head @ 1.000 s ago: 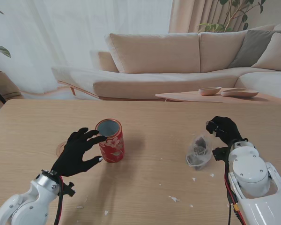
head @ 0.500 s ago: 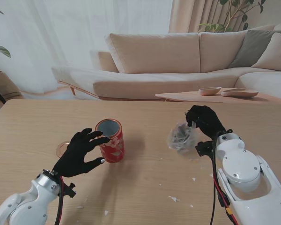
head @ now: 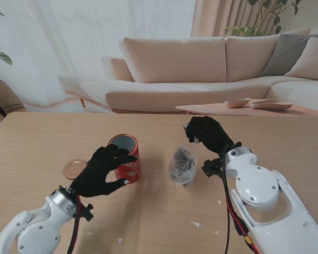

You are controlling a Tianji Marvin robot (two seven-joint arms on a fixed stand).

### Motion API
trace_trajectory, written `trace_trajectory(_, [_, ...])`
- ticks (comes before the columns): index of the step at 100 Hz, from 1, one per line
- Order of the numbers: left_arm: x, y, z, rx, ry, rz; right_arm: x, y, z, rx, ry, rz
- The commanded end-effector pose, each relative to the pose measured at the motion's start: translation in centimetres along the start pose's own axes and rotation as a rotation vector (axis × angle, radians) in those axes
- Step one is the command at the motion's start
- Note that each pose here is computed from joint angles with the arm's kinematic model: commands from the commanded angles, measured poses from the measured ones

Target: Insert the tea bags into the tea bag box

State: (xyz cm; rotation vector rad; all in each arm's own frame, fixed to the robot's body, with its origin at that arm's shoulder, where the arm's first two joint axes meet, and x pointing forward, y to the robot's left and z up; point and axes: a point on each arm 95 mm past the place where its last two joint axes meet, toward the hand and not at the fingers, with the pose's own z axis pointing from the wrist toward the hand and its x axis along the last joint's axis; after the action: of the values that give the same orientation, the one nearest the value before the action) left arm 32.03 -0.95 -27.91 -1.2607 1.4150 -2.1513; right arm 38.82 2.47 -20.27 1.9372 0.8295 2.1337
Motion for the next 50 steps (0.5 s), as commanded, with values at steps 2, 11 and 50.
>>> trace_trajectory(2, [1.5, -0.1, 0.7, -0.026, 0.041, 0.007, 0.7, -1.0, -0.1, 0.03, 0.025, 0.006])
trace_trajectory(11, [2.4, 0.0, 1.4, -0.05, 0.066, 0.022, 0.8, -1.4, -0.2, 0.038, 0.034, 0.001])
trace_trajectory(50, [4.9, 0.3, 5.1, -0.062, 0.139, 0.107, 1.2, -2.4, -0.7, 0.03, 0.039, -0.037])
